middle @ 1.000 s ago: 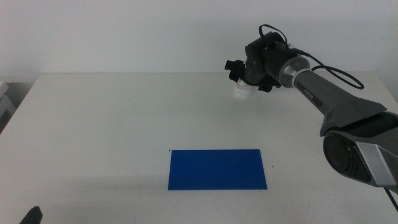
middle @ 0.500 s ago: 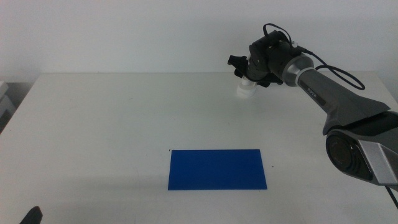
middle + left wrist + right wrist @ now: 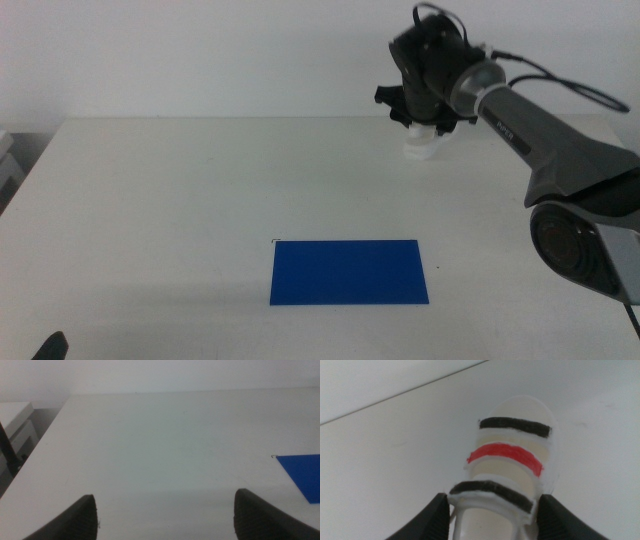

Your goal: Use one arm to grab the shoe from the table and place it on the mat.

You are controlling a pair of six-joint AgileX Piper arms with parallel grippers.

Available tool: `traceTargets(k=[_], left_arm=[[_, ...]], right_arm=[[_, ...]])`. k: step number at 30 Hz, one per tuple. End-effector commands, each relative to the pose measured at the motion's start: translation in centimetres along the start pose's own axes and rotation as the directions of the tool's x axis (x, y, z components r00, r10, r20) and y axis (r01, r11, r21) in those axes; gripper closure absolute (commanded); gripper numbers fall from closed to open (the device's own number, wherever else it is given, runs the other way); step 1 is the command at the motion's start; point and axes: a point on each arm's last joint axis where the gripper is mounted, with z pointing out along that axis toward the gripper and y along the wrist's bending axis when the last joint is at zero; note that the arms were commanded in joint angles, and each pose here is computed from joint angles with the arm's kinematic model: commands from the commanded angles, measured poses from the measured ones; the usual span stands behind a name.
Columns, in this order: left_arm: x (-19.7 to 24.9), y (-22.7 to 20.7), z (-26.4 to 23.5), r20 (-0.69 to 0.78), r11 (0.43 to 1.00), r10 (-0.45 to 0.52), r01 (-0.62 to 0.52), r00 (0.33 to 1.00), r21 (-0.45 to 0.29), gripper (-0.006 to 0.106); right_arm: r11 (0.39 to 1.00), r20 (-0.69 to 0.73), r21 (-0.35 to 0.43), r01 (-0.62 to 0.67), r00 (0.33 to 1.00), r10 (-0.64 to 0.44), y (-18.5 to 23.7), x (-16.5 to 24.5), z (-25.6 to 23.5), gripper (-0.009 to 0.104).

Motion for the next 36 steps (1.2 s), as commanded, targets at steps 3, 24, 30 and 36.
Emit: traceTargets(k=[3,24,30,36], left_arm=[[-0.6,0.0,-0.1,0.086,1.000,-0.011,0.011,0.996,0.001,0.007],[-0.6,0.0,-0.1,0.086,1.000,-0.011,0.011,0.996,0.001,0.007],[-0.6,0.0,-0.1,0.086,1.000,-0.011,0.011,0.996,0.001,0.007],[-0.6,0.0,-0.1,0.086,1.000,-0.011,0.011,0.996,0.001,0.007]], right_arm=[[1.000,0.096,-0.022,0.004,0.995,-0.002,-0.4,-2.5,-9.2,0.099],[0.990,0.063,-0.100,0.103,0.993,-0.097,-0.6,6.1,-22.0,0.099],[0.986,0.043,-0.109,0.130,0.991,-0.126,-0.2,8.8,-22.5,0.099],[0.974,0.028,-0.105,0.203,0.979,-0.201,0.4,11.5,-22.5,0.099]])
